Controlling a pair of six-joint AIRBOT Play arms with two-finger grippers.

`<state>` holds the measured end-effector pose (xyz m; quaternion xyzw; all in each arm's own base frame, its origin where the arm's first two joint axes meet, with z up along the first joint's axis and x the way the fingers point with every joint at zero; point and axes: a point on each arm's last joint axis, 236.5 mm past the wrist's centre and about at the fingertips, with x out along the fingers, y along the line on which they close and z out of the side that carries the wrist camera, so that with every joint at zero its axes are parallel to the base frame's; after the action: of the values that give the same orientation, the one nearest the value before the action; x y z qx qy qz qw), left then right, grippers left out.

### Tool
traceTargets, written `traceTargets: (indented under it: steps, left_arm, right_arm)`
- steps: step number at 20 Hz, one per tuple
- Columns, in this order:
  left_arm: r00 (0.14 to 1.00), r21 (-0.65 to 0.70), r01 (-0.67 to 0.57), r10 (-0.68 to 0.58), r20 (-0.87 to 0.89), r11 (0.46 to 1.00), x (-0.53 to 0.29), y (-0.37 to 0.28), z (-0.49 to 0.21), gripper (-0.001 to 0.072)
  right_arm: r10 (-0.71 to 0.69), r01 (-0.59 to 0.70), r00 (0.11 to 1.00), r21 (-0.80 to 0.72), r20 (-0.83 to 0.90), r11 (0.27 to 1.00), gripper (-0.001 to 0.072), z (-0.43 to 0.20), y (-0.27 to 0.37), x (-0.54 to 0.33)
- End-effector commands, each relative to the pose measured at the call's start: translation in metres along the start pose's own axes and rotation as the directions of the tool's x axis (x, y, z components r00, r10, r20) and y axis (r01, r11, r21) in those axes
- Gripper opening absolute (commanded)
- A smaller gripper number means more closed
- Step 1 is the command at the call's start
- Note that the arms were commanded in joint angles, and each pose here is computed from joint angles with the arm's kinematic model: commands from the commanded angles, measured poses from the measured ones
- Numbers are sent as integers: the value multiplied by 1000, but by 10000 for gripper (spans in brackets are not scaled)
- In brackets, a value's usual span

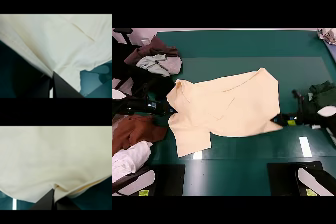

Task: Fold the shirts.

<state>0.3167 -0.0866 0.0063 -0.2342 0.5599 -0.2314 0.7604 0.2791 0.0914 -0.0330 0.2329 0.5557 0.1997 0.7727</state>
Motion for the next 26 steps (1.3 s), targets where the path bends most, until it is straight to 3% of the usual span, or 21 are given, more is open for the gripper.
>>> traceTargets:
  steps: [1, 4, 6, 8, 10, 12, 15, 17, 18, 19, 21, 24, 26]
  left_arm:
    - [997, -25, 43, -41, 63, 999, -20, -29, 4, 23]
    - [987, -47, 73, -66, 148, 996, -49, -61, 5, 23]
    - [947, -29, 134, -120, 297, 991, -86, -100, 30, 23]
    - [865, 56, 215, -217, 452, 975, -144, -157, 67, 22]
    - [761, 228, 244, -332, 557, 943, -221, -232, 85, 22]
    - [654, 390, 178, -405, 639, 903, -299, -301, 77, 22]
    - [492, 489, 22, -435, 754, 872, -395, -370, 37, 22]
    - [404, 453, -46, -398, 824, 890, -432, -380, 20, 22]
    - [411, 399, -44, -347, 843, 916, -430, -369, 24, 22]
    - [474, 302, -71, -234, 849, 951, -414, -340, 29, 22]
    - [633, 123, -139, -7, 774, 983, -365, -271, 41, 23]
    - [711, 157, -26, -92, 697, 987, -329, -272, 50, 23]
    - [743, 164, -28, -90, 663, 986, -322, -272, 40, 23]
  right_arm:
    - [34, -31, 997, -41, 69, 999, 13, 44, 34, -33]
    - [33, -15, 982, -101, 184, 995, 11, 74, 53, -82]
    - [13, 43, 937, -151, 349, 988, 10, 104, 68, -140]
    - [-5, 133, 855, -210, 518, 969, 11, 132, 93, -207]
    - [19, 251, 760, -320, 649, 914, 11, 145, 138, -272]
    - [90, 387, 656, -437, 749, 812, 11, 144, 201, -336]
    - [126, 604, 466, -419, 876, 678, 10, 138, 264, -428]
    - [77, 645, 362, -309, 929, 699, 10, 145, 271, -472]
    - [27, 634, 339, -250, 940, 732, 10, 155, 262, -481]
    - [-40, 625, 347, -200, 937, 755, 10, 167, 244, -479]
    - [-87, 602, 472, -248, 877, 759, 11, 184, 223, -438]
    - [-47, 518, 636, -381, 770, 766, 11, 185, 224, -369]
    - [-46, 502, 680, -418, 732, 757, 11, 168, 226, -352]
